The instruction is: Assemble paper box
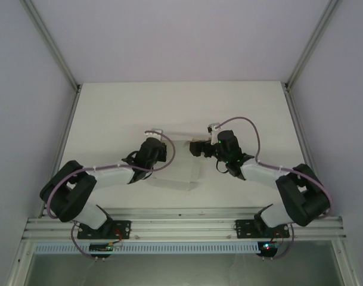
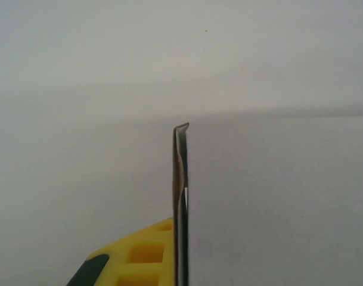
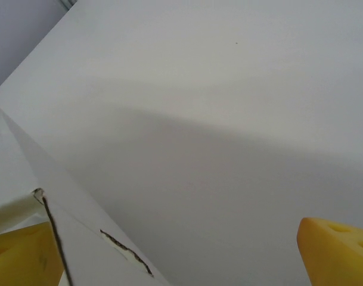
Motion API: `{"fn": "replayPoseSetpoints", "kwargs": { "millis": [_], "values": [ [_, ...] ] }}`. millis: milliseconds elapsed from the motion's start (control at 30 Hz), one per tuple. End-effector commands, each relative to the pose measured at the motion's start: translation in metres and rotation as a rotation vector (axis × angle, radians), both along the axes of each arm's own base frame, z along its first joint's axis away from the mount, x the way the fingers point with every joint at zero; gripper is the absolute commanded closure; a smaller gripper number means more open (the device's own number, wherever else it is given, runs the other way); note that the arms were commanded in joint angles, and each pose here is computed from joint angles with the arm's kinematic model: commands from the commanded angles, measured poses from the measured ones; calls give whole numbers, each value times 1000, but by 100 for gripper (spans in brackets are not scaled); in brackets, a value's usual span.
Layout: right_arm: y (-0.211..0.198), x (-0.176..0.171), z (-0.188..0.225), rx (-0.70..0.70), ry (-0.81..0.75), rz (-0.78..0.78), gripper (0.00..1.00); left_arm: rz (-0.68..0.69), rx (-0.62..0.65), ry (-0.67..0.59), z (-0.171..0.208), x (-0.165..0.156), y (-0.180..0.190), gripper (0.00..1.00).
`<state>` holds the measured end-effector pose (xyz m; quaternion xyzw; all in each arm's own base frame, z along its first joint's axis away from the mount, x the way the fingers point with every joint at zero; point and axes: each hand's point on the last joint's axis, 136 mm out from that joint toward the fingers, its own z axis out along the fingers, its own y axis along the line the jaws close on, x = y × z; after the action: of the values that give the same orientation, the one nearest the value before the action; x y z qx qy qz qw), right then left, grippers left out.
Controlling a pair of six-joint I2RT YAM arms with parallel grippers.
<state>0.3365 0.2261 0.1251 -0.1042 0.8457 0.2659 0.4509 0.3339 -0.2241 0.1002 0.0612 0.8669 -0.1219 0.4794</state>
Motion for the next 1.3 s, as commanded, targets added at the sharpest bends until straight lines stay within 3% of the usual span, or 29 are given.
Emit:
{"fn": "replayPoseSetpoints", "kwargs": {
  "millis": [0,133,333,633,933,1267],
  "values": [
    [-24,-6,7,-48,9,-100,1,25,-29,-32,20,2,-1,100],
    [-55,-26,-5,-163,79,-175,1,58,-17,-35,24,2,6,100],
    [-83,-53,-22,-225,164,-220,1,58,-28,-34,33,0,6,100],
    [-79,-49,-43,-231,231,-210,1,22,-44,-37,43,-4,3,100],
    [-40,-36,-31,-169,139,-75,1,21,-41,-19,39,-3,1,100],
    [-24,-34,-13,-133,61,-29,1,-5,-43,8,32,-1,-9,100]
  ]
}}
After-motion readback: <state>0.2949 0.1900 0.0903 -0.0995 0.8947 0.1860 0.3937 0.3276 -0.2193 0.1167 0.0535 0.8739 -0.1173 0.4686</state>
